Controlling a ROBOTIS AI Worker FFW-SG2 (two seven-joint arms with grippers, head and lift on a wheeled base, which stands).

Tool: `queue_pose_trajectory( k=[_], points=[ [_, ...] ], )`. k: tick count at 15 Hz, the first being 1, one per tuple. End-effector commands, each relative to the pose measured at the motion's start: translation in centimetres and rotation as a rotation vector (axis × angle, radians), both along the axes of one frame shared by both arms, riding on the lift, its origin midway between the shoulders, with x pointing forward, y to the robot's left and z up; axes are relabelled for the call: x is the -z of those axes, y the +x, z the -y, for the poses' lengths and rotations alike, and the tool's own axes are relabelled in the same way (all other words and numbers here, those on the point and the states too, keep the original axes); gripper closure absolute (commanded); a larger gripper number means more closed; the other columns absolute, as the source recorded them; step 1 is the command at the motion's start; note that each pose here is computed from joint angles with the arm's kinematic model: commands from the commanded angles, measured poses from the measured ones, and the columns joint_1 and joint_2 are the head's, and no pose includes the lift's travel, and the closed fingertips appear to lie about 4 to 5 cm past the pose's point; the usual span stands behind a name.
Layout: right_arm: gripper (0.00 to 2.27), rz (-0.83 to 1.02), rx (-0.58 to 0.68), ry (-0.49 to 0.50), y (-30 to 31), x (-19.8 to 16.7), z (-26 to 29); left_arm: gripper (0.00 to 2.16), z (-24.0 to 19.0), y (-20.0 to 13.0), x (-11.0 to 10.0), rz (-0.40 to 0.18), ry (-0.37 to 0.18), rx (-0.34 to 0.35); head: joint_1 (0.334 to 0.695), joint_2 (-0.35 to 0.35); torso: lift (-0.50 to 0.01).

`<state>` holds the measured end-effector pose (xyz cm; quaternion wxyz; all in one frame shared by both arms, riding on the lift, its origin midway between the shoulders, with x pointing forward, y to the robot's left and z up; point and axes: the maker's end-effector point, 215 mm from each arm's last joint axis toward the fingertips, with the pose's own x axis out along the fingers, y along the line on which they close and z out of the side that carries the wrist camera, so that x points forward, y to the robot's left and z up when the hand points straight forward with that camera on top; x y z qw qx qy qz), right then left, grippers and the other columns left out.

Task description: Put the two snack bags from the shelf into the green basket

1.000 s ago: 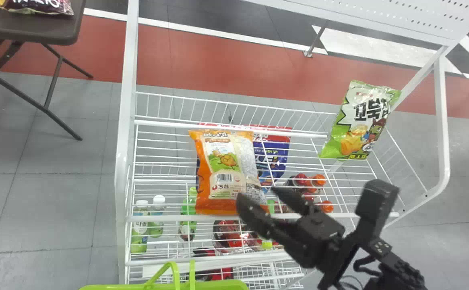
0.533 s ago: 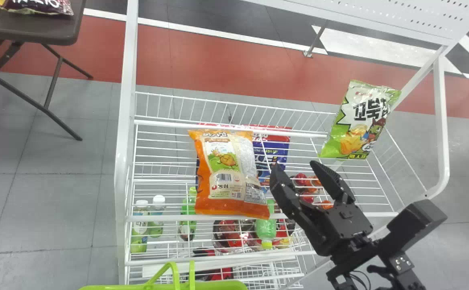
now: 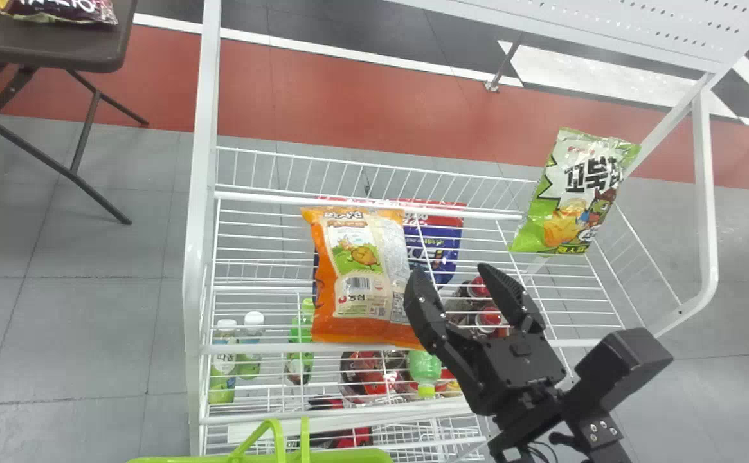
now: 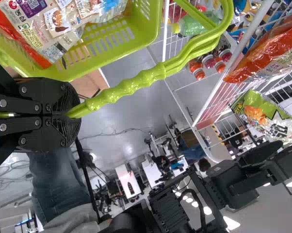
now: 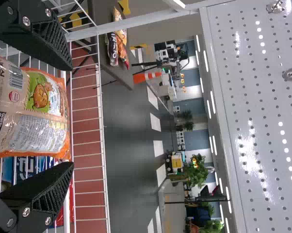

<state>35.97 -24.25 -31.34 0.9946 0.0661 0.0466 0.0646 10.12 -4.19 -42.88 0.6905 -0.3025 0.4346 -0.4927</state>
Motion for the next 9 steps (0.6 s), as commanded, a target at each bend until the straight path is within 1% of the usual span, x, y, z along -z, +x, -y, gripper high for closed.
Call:
queue_pose_trajectory(
  k=[1, 9],
  points=[
    [0.13, -0.003, -0.002, -0.001, -0.16, -0.29, -0.12, 1.95, -0.12, 0.18, 0.01, 0.003, 0.001, -0.002, 0.695, -0.35, -0.01],
    [0.14, -0.003, -0.004, 0.01, -0.49, -0.54, -0.24, 1.95, -0.15, 0.21, -0.05, 0.006, -0.001, 0.002, 0.695, -0.35, -0.01]
  ],
)
